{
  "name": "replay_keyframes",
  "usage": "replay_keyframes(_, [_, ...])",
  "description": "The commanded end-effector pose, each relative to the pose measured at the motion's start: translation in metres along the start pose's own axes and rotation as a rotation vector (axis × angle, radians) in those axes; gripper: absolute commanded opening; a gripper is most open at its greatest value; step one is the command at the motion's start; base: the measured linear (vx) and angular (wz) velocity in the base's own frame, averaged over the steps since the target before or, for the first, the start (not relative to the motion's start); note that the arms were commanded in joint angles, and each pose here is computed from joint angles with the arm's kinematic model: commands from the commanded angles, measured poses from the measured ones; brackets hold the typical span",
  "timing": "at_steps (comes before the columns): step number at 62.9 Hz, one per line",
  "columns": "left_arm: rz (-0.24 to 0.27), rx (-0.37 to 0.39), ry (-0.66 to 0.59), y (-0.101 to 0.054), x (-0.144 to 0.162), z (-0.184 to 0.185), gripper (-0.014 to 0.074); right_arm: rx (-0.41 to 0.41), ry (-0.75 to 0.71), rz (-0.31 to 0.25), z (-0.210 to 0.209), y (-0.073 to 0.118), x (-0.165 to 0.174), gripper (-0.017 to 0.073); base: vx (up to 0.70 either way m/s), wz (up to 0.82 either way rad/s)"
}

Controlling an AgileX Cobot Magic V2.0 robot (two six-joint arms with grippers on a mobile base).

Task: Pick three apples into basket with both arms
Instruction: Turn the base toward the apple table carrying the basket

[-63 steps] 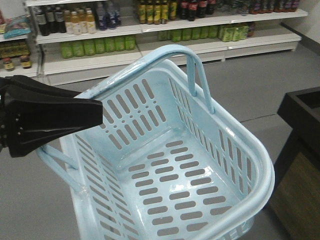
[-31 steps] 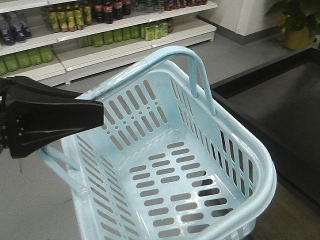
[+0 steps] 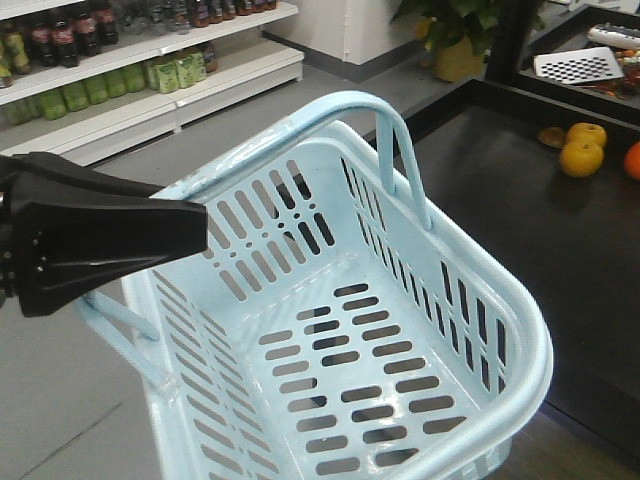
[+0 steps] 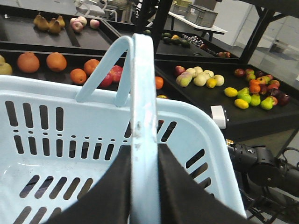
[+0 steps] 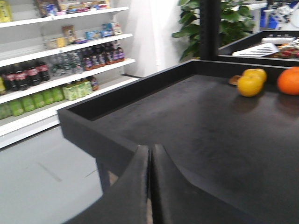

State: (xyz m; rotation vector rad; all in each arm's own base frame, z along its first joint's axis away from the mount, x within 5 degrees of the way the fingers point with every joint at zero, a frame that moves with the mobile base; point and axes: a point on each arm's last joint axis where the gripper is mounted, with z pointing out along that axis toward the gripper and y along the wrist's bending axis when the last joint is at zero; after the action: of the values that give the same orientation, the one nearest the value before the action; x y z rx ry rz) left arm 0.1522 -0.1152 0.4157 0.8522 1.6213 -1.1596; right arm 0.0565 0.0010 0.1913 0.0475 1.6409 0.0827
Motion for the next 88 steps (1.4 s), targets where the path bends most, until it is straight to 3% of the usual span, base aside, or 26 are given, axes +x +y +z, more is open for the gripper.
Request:
replay_keyframes(1, [0.063, -0.045, 0.0, -0.0045, -0.0065, -0.0045, -0.0006, -0.005, -0.077, -0.011, -0.0005, 0.0005, -0.0035, -0.0007, 0.1, -0.44])
replay_keyframes(88, [0.063, -0.045, 0.0, -0.0045, -0.0065, -0.0045, -0.0006, -0.005, -0.077, -0.011, -0.0005, 0.0005, -0.0035, -0.0007, 0.09, -0.38])
